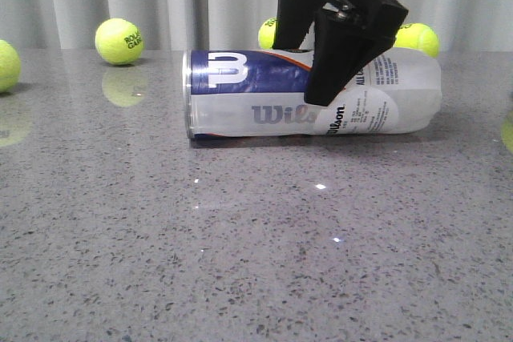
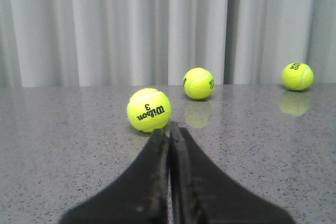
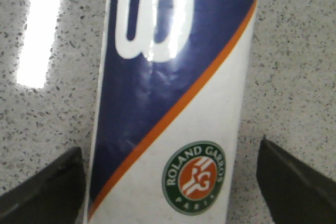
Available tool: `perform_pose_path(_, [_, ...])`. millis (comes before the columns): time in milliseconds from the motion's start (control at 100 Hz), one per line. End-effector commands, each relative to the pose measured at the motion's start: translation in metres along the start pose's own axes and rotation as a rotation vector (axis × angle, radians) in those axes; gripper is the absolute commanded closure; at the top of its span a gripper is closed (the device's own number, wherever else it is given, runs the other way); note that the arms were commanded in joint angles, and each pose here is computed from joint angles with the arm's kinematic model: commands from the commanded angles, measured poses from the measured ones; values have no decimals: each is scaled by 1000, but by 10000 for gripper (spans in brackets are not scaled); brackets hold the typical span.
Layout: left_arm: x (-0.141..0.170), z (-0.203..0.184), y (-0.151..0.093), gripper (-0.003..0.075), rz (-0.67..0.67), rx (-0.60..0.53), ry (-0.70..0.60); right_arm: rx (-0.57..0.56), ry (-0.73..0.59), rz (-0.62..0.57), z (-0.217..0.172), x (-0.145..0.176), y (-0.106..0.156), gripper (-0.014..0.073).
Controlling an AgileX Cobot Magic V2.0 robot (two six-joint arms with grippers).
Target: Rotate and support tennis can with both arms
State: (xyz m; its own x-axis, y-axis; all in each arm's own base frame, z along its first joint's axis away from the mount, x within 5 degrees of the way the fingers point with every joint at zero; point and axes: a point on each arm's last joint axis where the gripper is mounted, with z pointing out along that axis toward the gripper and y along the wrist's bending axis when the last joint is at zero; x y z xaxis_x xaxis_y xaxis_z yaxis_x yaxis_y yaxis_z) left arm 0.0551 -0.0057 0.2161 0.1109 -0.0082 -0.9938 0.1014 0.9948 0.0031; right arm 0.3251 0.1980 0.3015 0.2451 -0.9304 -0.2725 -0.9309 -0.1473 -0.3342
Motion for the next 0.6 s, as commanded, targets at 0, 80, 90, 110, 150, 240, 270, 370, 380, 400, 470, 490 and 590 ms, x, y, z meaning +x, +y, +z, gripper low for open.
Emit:
perform_pose_path(0, [7,-3,-1,741,-11,13,-68,87,-39,-10,-33,-7,-3,-55])
perform_pose_path(80, [7,-3,-1,741,-11,13,-68,80,-37,-10,-33,-7,-2,-55])
perform_pose_path(90, [7,-3,-1,741,-11,13,-68,79,-37,-10,-33,-7,-2,-55])
perform_pose_path(110, [7,-3,-1,741,-11,13,-68,79,-37,-10,-33,-7,-2,-55])
perform_pose_path(150, [7,-3,-1,741,-11,13,-68,75,-36,-11,-33,-7,-2,-55])
perform_pose_path(240, [7,-3,-1,741,-11,13,-68,68,-34,-11,-33,-7,-1,-55])
perform_pose_path(270, [7,-3,-1,741,-11,13,-68,68,-34,-11,-33,-7,-1,-55])
perform_pose_path(370, [7,-3,-1,741,-11,13,-68,65,-33,-11,-33,-7,-1,-55])
perform_pose_path(380, [7,-3,-1,741,-11,13,-68,65,-33,-11,-33,-7,-1,-55])
perform_pose_path(400, [7,-3,-1,741,-11,13,-68,66,-33,-10,-33,-7,-1,-55])
perform_pose_path(470, [7,-3,-1,741,-11,13,-68,65,-33,-10,-33,-7,-1,-55])
perform_pose_path(490, [7,-3,-1,741,-11,13,-68,65,-33,-10,-33,-7,-1,-55])
perform_pose_path(590, [7,-3,-1,741,-11,13,-68,67,-34,-10,-33,-7,-1,-55])
